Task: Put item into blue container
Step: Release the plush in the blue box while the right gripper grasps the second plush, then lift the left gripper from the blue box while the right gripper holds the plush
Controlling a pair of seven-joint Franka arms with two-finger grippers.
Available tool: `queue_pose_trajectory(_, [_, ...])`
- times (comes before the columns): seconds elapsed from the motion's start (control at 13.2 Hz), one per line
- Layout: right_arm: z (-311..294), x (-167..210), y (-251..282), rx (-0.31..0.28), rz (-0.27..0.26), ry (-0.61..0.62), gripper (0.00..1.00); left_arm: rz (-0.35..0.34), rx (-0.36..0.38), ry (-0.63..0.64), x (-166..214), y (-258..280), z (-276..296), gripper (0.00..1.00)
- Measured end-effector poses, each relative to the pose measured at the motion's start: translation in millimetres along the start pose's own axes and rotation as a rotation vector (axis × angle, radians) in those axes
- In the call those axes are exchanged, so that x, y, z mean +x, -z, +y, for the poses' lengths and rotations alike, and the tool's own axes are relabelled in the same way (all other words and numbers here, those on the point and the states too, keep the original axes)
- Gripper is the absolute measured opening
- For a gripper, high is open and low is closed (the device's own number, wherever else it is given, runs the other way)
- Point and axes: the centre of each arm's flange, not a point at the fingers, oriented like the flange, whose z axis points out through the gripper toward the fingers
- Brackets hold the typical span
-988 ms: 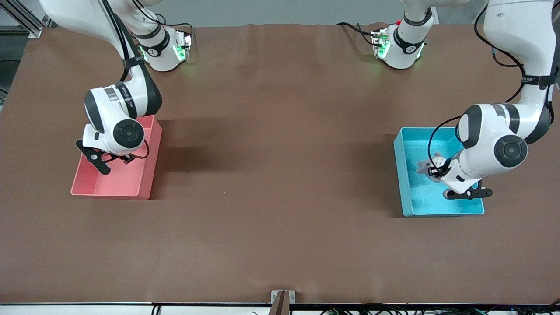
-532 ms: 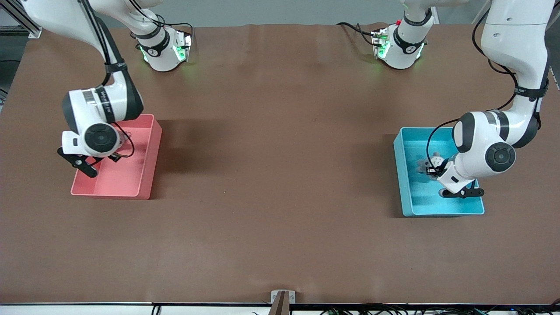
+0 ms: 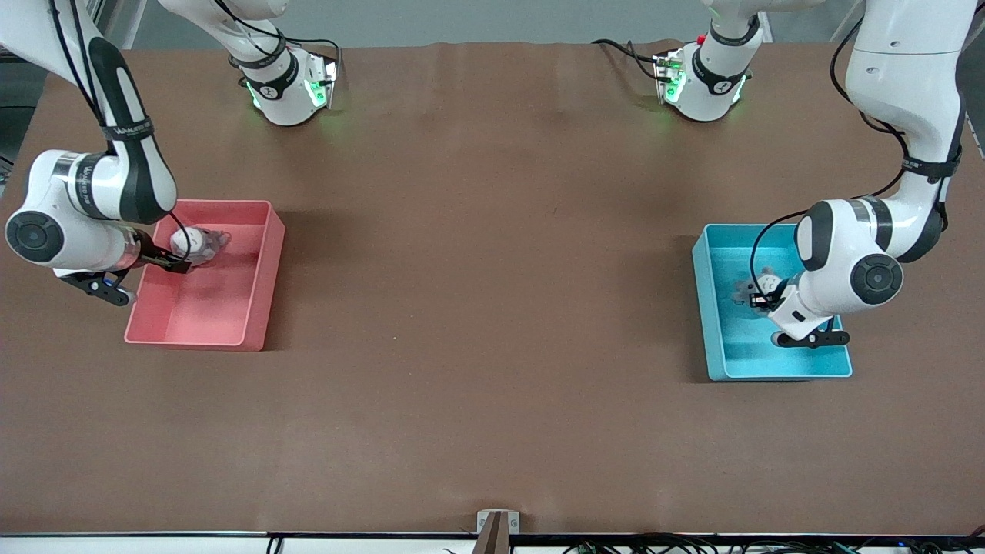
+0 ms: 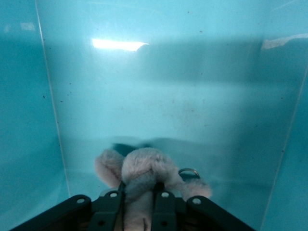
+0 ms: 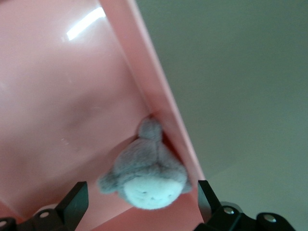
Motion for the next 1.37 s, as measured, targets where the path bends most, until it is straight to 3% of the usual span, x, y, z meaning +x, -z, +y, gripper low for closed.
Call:
queue_pose_trajectory(0.08, [-5,-3,-2,0.015,-0.010,0.003,1.00,0.002,0.000,-0.001,0,0,0,0.34])
queue_pose_trajectory(0.46, [-13,-9,-33,0.036,-0.029,-0.012,0.99,0.038,-0.003,-0.013,1,32,6,0.93])
queue_pose_trajectory(0.53, [-14,-11,-42,0.036,-0.031,-0.031,0.99,0.038,-0.004,-0.018,-2,45,9,1.00])
queue_pose_trajectory(1.06, [-18,-12,-51,0.031,-0.026,-0.041,0.98,0.072,-0.007,-0.065,-38,170,37,1.00])
queue_pose_trajectory(1.37, [-12,-10,-53,0.033,-0.027,-0.084,0.97,0.089,-0.097,-0.063,-64,244,63,1.00])
